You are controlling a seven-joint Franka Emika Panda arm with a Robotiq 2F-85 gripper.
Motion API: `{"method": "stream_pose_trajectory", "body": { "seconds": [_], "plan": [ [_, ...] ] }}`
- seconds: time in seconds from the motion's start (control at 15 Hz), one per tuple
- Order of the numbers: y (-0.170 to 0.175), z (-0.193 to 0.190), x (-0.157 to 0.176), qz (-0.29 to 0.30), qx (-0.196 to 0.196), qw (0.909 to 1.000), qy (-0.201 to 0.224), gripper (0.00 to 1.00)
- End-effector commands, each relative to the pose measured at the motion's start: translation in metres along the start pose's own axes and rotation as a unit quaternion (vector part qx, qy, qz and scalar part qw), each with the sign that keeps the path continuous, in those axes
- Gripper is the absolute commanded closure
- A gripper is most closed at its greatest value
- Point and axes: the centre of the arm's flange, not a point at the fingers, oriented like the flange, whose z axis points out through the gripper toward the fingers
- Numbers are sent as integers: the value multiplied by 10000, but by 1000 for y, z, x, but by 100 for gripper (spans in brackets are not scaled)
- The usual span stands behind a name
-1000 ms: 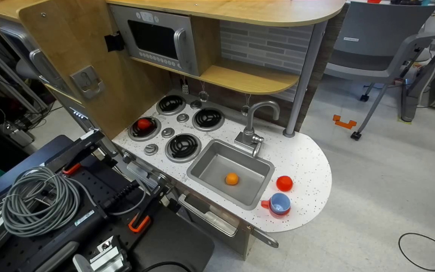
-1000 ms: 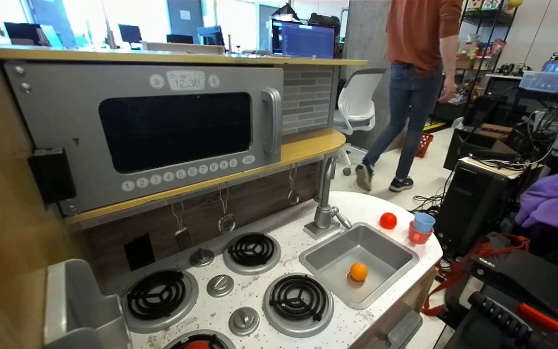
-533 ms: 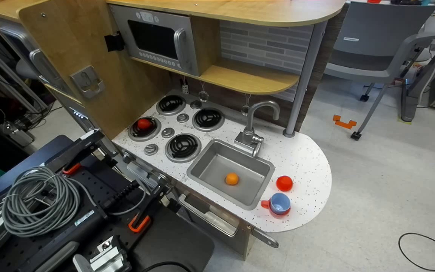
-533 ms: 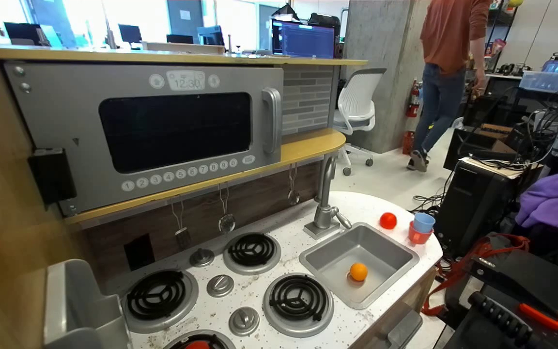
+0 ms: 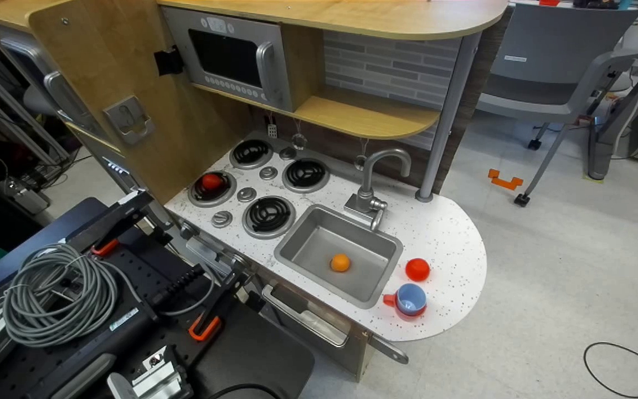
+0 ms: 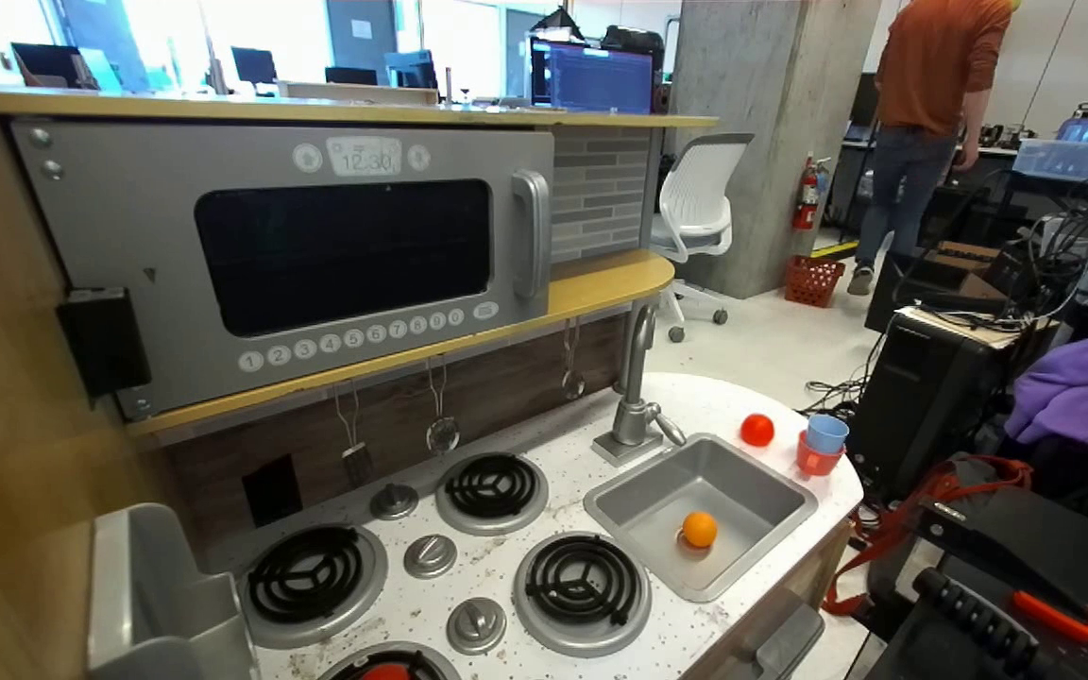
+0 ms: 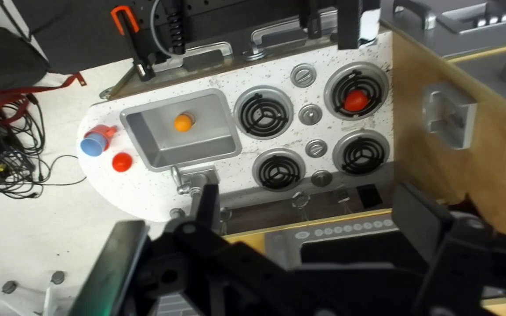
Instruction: Remove the blue cup from the orange cup and put it at the right outside of the sink
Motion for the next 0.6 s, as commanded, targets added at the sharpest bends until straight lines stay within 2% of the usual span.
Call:
{"method": "stream_pose_trajectory", "body": {
  "seconds": [0.0,0.27,0.53],
  "plan": [
    [80,20,58,415,-88,9991,-60,0],
    [181,56,98,1078,-187,9935,-316,0],
    [263,94,137,1402,-169,9887,-510,0]
  ]
}}
